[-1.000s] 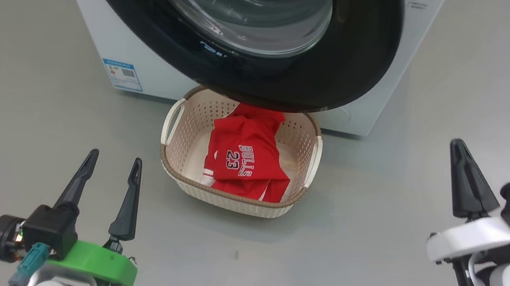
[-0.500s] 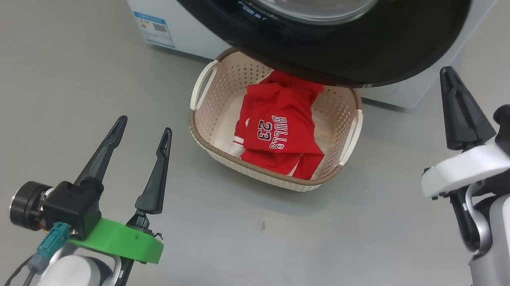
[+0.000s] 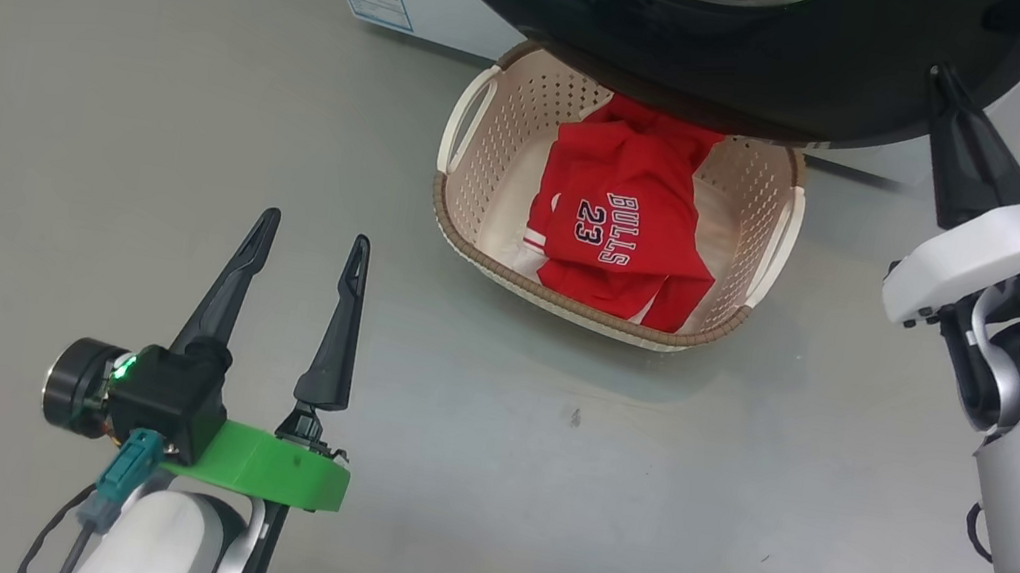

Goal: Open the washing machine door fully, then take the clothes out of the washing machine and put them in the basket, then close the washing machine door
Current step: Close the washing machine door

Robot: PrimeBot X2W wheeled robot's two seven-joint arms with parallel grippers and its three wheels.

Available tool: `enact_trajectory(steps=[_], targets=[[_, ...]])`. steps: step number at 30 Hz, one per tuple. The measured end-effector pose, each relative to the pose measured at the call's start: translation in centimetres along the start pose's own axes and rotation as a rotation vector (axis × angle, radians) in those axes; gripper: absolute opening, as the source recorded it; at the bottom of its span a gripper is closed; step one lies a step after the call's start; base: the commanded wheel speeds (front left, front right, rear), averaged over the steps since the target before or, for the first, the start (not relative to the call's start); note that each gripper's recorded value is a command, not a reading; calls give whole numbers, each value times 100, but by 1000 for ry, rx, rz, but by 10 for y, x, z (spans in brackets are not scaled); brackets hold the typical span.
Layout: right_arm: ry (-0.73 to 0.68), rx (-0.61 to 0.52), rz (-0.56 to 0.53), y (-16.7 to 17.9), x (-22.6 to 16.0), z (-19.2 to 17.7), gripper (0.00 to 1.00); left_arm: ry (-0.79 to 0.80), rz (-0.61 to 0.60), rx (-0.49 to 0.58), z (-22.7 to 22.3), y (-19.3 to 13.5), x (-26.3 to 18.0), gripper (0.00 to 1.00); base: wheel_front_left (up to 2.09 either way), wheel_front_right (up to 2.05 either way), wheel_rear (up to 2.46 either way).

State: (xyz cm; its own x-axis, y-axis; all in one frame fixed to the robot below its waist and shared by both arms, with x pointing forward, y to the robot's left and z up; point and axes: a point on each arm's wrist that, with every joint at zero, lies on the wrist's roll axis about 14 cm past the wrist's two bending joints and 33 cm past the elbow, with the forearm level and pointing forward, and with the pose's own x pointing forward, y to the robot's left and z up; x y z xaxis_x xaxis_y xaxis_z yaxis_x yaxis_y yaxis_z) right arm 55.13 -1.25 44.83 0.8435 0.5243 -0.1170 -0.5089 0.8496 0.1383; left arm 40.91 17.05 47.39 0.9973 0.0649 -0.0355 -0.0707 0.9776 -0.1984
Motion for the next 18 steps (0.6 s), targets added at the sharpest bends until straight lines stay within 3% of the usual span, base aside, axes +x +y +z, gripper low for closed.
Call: enact_trajectory(steps=[18], targets=[[-4, 2, -27, -28, 37, 1, 0, 20, 7, 15, -10, 3, 9, 100, 0, 0, 0]])
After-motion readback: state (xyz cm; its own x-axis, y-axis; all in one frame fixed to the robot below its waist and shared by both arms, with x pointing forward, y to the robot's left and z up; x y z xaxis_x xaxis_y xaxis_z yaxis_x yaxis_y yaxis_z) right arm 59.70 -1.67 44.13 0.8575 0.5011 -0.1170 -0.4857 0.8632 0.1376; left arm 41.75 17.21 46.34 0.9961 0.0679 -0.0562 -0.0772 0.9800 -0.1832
